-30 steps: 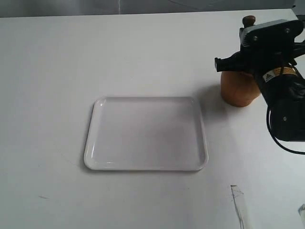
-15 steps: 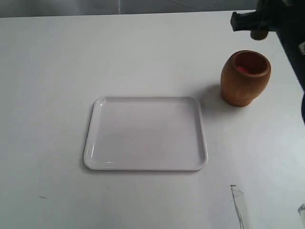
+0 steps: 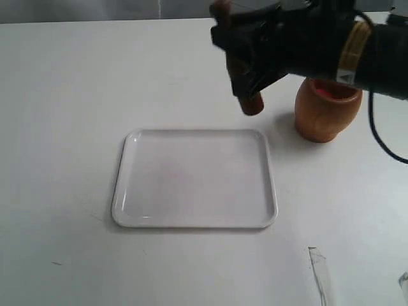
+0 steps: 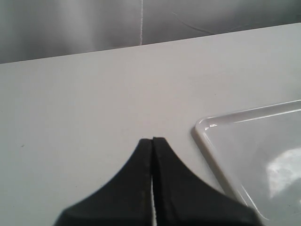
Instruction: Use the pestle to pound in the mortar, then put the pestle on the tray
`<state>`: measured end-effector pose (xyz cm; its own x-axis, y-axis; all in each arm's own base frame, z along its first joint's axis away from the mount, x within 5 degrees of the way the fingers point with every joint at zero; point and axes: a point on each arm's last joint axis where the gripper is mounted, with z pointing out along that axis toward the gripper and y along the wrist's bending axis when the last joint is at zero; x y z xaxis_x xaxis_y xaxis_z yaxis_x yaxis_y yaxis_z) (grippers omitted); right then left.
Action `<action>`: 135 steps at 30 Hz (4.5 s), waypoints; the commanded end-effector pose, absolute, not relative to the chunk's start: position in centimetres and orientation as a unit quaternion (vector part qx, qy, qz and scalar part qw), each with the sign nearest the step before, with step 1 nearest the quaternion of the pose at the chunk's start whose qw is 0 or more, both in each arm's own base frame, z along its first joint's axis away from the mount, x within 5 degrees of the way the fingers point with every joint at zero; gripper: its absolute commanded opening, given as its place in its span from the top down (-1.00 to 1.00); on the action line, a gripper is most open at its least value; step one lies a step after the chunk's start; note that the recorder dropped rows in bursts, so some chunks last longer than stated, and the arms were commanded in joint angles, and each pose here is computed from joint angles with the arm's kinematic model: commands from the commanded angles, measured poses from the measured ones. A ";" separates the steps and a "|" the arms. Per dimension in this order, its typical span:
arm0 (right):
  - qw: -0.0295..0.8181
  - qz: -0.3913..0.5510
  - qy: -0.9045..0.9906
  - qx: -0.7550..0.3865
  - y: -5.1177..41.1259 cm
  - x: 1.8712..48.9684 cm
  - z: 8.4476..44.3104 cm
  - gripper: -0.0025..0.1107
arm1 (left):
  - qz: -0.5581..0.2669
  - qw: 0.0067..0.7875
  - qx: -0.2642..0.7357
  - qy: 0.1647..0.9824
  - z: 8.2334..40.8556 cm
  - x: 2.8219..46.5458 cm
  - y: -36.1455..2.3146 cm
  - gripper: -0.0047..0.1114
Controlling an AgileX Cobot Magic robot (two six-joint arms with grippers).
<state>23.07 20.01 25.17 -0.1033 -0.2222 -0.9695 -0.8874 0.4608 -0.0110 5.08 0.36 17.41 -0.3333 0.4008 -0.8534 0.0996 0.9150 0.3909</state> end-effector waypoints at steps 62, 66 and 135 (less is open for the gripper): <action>0.478 0.290 0.654 -0.510 26.3 19.5 27.0 0.96 | 0.128 0.559 0.153 0.805 17.4 5.1 0.3 0.92; 0.518 0.287 0.619 -0.517 23.2 16.7 29.9 0.96 | 0.128 0.559 0.153 0.805 17.4 5.1 0.3 0.92; 0.810 0.239 0.529 -0.084 3.0 4.0 24.4 0.96 | 0.128 0.559 0.153 0.805 17.4 5.1 0.3 0.92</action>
